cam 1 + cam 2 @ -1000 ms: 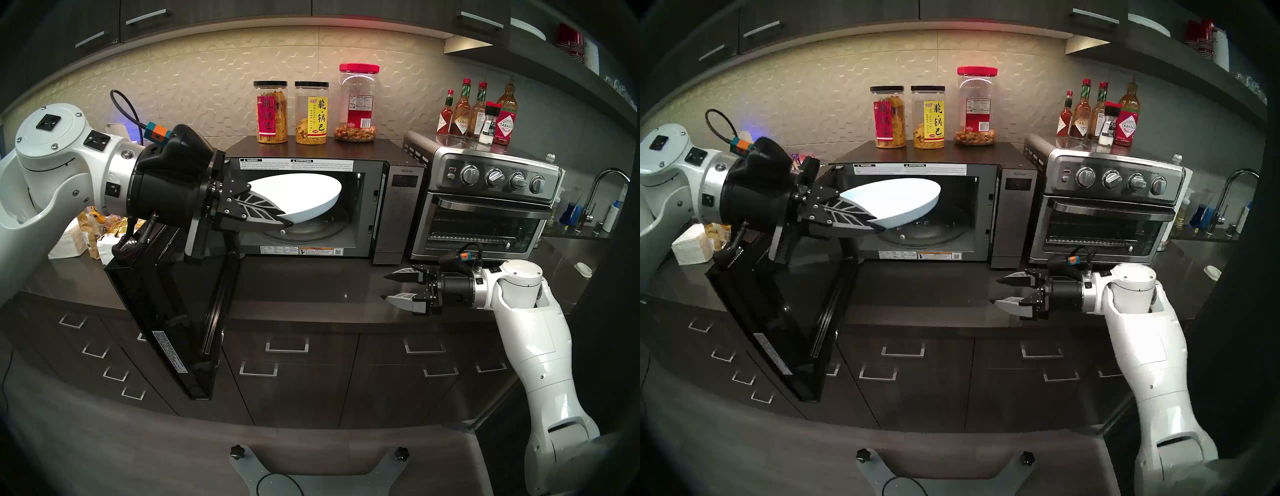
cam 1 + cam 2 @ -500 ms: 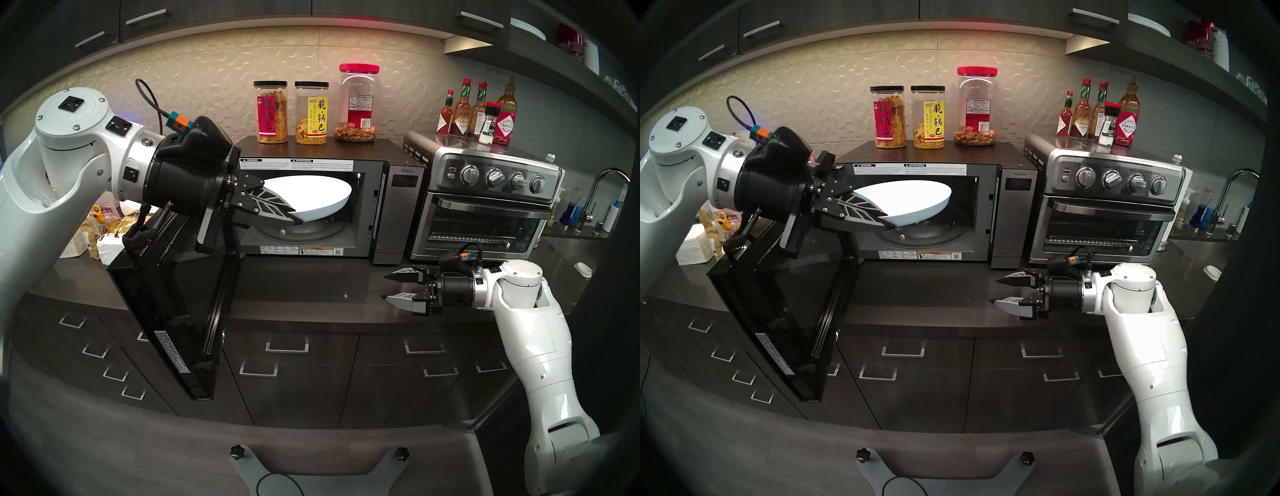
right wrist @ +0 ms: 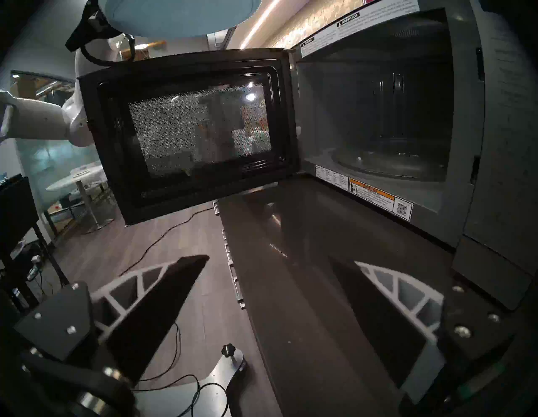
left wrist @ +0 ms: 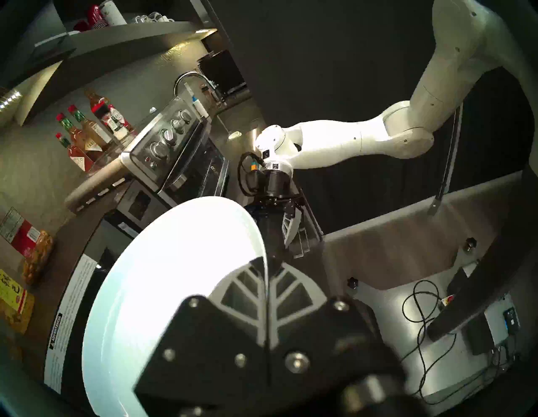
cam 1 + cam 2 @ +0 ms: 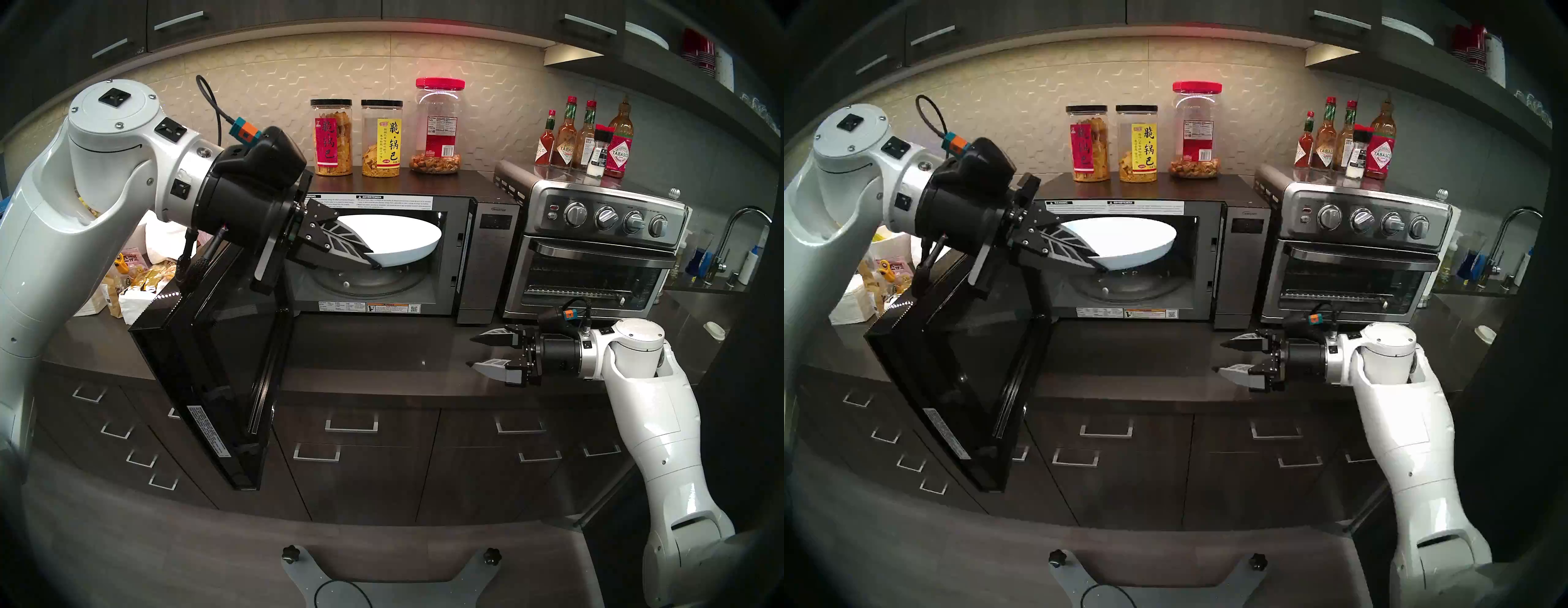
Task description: Open the microwave, put the plate inside, and close the door
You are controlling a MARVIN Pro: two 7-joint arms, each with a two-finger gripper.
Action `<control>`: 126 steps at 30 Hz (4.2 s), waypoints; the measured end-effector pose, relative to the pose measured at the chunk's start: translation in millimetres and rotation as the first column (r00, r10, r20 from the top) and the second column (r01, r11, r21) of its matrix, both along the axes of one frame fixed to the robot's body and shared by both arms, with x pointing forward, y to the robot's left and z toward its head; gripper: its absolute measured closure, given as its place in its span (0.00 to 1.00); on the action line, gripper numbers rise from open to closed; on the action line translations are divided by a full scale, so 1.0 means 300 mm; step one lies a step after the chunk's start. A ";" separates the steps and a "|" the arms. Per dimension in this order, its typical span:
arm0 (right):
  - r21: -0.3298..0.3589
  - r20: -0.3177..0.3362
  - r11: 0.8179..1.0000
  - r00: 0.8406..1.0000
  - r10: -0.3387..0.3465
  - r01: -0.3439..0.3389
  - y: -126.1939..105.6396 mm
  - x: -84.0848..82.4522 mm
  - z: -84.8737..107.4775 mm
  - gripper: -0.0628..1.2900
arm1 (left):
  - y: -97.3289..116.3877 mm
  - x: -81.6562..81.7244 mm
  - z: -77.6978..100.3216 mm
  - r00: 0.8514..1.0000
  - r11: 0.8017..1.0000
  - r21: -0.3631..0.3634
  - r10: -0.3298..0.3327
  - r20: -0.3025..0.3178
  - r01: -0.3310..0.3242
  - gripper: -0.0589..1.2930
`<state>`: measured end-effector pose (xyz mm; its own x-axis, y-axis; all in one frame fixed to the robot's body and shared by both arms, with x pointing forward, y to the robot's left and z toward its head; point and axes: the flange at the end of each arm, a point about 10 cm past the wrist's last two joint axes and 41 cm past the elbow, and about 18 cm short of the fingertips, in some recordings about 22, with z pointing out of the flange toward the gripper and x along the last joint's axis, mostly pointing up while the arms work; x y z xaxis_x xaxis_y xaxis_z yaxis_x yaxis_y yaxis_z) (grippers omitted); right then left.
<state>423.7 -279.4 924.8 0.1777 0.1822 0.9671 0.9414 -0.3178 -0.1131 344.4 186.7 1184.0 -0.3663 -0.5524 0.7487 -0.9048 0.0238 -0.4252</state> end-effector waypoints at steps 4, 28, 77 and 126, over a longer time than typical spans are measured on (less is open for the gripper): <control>0.000 0.000 1.000 1.000 0.000 0.000 0.000 0.000 0.000 0.07 | -0.001 0.004 0.021 1.000 1.000 -0.001 0.010 0.014 -0.010 0.97; -0.001 0.000 1.000 1.000 0.000 0.000 -0.001 0.000 0.001 0.07 | -0.015 -0.051 0.043 0.996 0.996 0.002 -0.087 0.012 0.087 0.97; -0.002 0.000 1.000 1.000 0.000 0.000 -0.002 0.000 0.001 0.07 | -0.045 -0.064 0.014 0.985 0.985 -0.015 -0.174 -0.015 0.173 0.97; -0.002 0.000 1.000 1.000 0.000 0.000 -0.002 0.000 0.001 0.07 | -0.042 -0.063 0.013 0.985 0.985 -0.017 -0.170 -0.016 0.169 0.97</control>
